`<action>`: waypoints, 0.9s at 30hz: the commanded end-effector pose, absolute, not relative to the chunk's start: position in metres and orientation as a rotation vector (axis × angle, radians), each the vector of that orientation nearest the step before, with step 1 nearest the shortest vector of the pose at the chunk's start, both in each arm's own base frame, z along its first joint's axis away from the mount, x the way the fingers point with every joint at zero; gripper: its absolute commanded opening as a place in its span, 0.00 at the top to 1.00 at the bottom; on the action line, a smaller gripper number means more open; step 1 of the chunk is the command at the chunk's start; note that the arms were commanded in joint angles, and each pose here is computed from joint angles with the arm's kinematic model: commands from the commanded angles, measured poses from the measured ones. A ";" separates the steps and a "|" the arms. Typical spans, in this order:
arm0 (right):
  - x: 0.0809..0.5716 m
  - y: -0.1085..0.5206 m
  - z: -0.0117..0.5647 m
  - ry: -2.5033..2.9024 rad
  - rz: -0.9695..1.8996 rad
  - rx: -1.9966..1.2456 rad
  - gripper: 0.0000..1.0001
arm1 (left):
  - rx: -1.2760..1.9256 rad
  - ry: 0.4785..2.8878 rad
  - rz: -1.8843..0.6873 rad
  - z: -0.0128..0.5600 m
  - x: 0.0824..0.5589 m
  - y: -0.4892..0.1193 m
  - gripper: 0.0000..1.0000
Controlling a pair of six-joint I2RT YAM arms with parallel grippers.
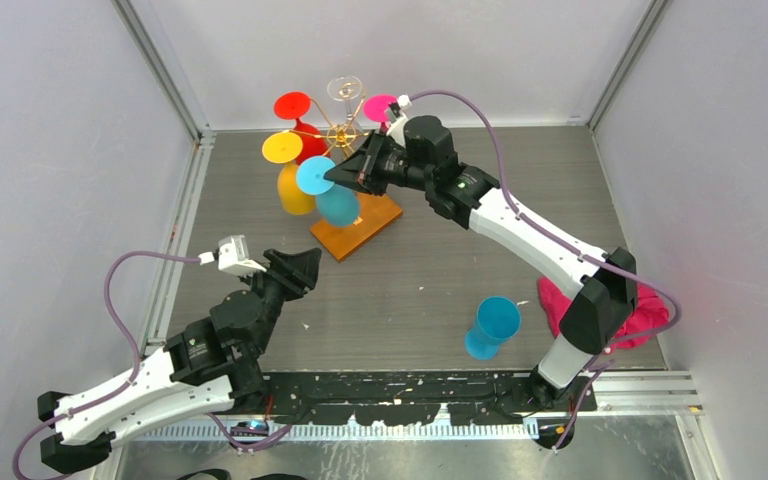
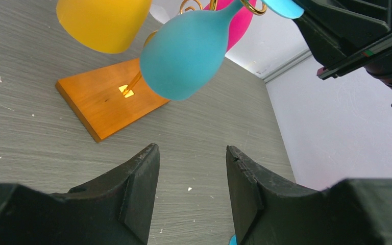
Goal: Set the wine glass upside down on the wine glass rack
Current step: Turn the wine glass upside down at the wine rack.
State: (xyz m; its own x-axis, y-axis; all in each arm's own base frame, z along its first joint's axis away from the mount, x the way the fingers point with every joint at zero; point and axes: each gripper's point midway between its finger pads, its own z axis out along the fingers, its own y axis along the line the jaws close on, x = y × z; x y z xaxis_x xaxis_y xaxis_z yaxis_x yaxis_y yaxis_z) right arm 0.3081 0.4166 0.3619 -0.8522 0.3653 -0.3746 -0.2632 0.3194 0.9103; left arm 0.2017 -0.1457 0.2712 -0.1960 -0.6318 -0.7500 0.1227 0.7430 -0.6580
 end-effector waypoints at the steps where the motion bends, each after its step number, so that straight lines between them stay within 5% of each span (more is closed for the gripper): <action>1: 0.298 0.403 0.401 1.937 1.578 0.046 0.99 | -0.441 1.607 -0.754 0.285 0.202 -0.148 0.48; 6: 0.300 0.399 0.396 1.940 1.547 0.049 0.97 | -0.438 1.610 -0.753 0.285 0.202 -0.148 0.48; 13: 0.308 0.392 0.381 1.953 1.492 0.063 0.77 | -0.424 1.619 -0.734 0.284 0.203 -0.149 0.46; 27: 0.317 0.373 0.369 1.927 1.437 0.080 0.55 | -0.381 1.642 -0.687 0.283 0.207 -0.156 0.46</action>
